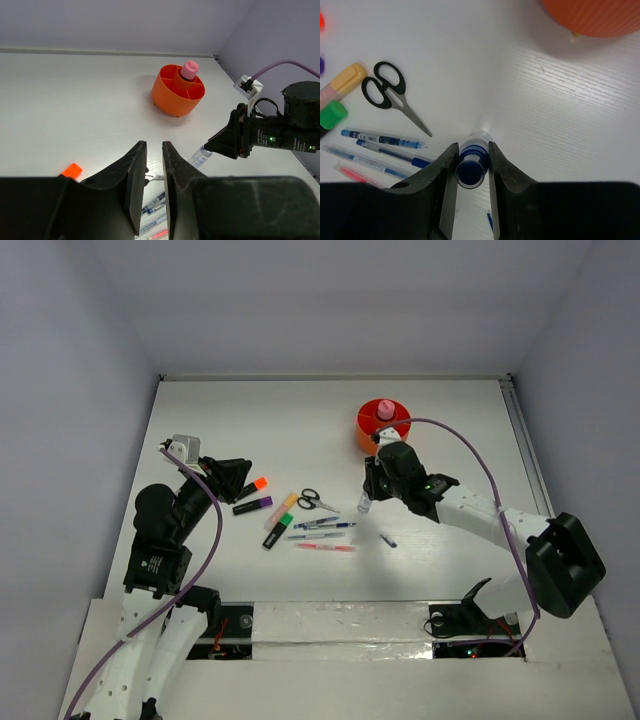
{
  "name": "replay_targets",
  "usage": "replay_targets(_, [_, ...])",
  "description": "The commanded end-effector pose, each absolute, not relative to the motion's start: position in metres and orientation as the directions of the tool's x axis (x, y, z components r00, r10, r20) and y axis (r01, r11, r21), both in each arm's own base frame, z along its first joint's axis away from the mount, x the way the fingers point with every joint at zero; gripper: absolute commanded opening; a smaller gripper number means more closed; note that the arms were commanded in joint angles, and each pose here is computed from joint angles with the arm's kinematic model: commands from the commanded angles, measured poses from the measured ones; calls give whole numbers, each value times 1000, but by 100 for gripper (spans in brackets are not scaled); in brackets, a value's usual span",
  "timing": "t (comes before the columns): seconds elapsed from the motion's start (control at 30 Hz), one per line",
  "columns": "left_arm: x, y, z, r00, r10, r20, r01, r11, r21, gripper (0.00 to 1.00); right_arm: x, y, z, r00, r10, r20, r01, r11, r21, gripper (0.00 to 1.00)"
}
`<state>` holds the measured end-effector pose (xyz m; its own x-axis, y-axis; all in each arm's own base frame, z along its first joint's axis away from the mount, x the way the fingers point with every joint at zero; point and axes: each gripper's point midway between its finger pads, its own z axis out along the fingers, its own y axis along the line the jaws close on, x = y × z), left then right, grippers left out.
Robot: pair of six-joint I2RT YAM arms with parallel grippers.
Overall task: Sort the stationery into containers
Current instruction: Pick up the stationery from the center of the board.
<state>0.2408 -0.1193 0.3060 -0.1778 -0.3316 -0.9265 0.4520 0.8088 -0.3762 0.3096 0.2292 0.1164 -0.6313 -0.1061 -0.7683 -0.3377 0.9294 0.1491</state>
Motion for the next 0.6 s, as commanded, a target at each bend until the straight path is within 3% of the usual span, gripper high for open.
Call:
replay_targets(0.0, [239, -121, 324, -124, -336, -933, 480, 803, -353, 17, 327, 233, 160, -546, -39, -837, -324, 931, 168, 15])
replay_targets(0.3, [240, -120, 322, -127, -336, -933, 475, 805, -355, 17, 389, 236, 264, -288, -2, -958, -249, 966, 73, 9])
replay_targets(0.57, [240, -119, 323, -125, -337, -933, 473, 806, -355, 18, 444, 218, 304, -193, 30, -981, -191, 979, 68, 7])
